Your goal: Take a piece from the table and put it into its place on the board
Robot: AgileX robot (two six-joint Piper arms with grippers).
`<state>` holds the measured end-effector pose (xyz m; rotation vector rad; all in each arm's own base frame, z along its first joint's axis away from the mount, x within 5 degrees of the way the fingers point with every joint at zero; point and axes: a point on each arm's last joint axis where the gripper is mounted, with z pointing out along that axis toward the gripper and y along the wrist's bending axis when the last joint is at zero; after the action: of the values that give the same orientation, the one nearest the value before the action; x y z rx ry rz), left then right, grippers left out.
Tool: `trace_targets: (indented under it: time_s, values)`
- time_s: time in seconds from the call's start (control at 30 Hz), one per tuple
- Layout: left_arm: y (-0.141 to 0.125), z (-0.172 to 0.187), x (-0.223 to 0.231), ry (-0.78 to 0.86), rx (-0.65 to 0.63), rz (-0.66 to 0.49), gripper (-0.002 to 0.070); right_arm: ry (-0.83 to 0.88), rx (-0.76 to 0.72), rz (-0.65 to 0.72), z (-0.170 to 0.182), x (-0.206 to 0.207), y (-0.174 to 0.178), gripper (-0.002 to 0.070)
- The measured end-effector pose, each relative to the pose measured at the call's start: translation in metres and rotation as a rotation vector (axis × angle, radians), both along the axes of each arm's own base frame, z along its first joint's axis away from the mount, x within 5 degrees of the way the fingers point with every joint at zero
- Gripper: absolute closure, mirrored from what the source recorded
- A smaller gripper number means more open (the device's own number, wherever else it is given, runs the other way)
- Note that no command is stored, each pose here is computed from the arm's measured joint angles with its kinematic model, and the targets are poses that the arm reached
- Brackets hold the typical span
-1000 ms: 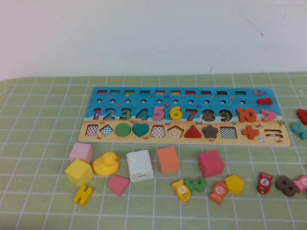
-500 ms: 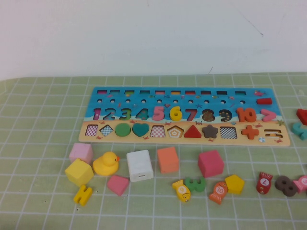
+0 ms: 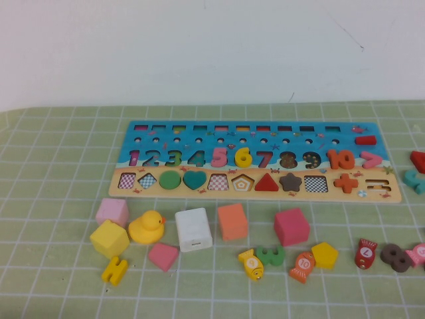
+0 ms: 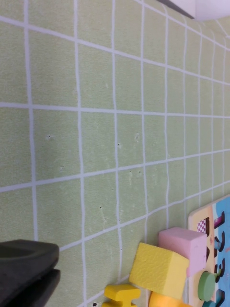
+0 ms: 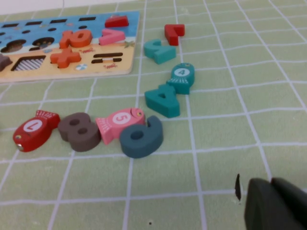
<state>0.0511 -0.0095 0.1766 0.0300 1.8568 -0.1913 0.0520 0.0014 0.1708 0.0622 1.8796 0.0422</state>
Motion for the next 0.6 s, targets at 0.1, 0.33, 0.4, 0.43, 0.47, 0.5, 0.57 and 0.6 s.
trace_targets:
  time_s: [0.1,0.33,0.4,0.43,0.47,0.5,0.57,0.6]
  values:
    - [0.0,0.0,0.0,0.0,0.0,0.0,0.0677,0.0,0.0,-0.002,0.0,0.0,-0.0001,0.0678]
    - [0.0,0.0,0.0,0.0,0.0,0.0,0.0677,0.006,-0.006,-0.001,-0.0002,-0.0002,-0.0002,0.0678]
    - [0.0,0.0,0.0,0.0,0.0,0.0,0.0677,0.014,-0.01,-0.001,-0.0007,-0.0005,-0.0003,0.0678]
    - [0.0,0.0,0.0,0.0,0.0,0.0,0.0677,0.015,-0.01,-0.001,-0.0003,-0.0006,-0.0003,0.0678]
    - [0.0,0.0,0.0,0.0,0.0,0.0,0.0677,0.017,-0.011,0.0,-0.0005,-0.0006,-0.0003,0.0678]
    - [0.0,0.0,0.0,0.0,0.0,0.0,0.0677,0.019,-0.011,0.0,-0.0007,-0.0007,-0.0003,0.0678]
    - [0.0,0.0,0.0,0.0,0.0,0.0,0.0677,0.019,-0.012,0.0,-0.0007,-0.0007,-0.0003,0.0678]
    - [0.0,0.0,0.0,0.0,0.0,0.0,0.0677,0.018,-0.012,0.0,-0.0004,-0.0007,-0.0003,0.0678]
